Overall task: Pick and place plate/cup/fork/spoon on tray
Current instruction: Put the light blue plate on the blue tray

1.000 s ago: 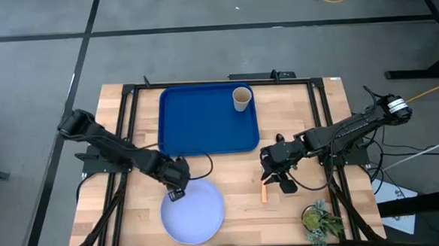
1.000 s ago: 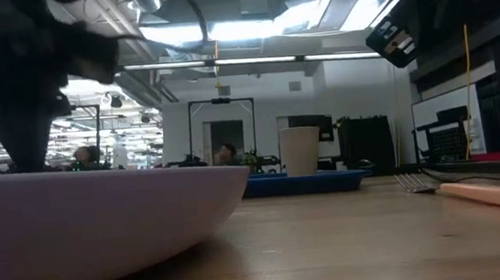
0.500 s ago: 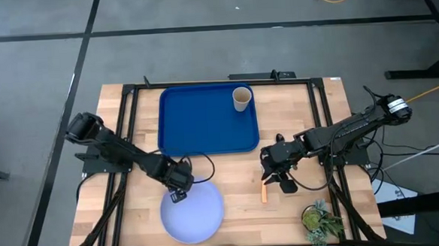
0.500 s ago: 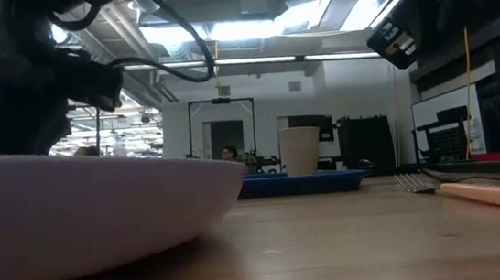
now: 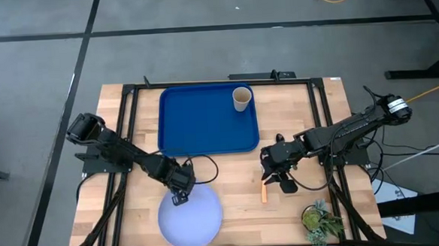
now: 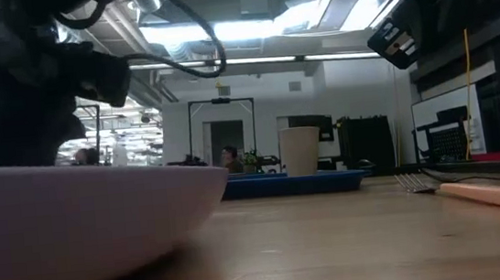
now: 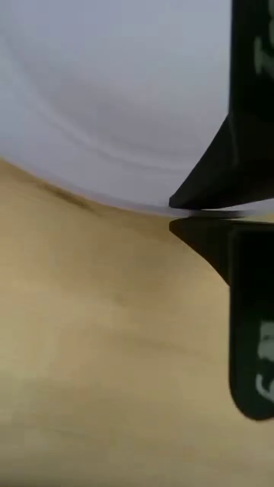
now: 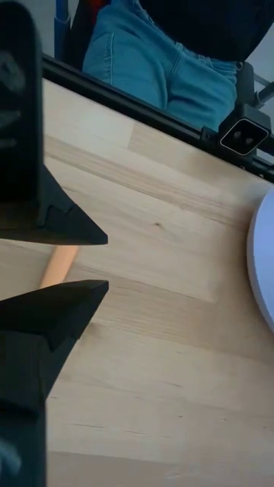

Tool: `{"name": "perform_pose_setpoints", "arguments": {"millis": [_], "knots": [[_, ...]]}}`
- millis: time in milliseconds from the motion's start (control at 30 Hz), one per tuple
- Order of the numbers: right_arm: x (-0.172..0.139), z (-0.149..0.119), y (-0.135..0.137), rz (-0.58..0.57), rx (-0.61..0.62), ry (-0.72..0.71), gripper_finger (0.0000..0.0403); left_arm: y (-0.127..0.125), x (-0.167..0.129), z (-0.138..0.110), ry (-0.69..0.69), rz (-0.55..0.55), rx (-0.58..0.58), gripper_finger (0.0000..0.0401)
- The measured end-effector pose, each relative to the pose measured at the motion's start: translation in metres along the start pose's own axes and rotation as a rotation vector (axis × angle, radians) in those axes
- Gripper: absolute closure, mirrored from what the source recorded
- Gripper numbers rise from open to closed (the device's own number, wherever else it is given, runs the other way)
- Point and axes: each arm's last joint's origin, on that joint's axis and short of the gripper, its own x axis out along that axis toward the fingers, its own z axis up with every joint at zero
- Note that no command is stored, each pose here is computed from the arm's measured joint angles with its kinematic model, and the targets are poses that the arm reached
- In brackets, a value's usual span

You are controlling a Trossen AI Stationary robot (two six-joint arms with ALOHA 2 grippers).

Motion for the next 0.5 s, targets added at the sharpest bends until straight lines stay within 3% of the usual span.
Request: {"name": "perform_pose_setpoints", "arguments": {"millis": [167,300,400,500], "knots": [[0.0,0.0,0.0,0.0,0.0,0.0,0.0313,0.004,-0.006,0.006,-0.035,-0.003,0.104,0.0396],[0.0,-0.001,0.0,0.0,0.003,0.005,0.0313,0.009,-0.033,0.024,-0.143,0.0,0.259,0.0397],[0.0,-0.001,0.0,-0.001,0.004,0.011,0.0313,0.02,-0.055,0.039,-0.233,0.078,0.355,0.0398],[0.0,-0.002,0.0,-0.001,-0.001,0.015,0.0313,0.039,-0.083,0.058,-0.334,0.183,0.37,0.0398]]}}
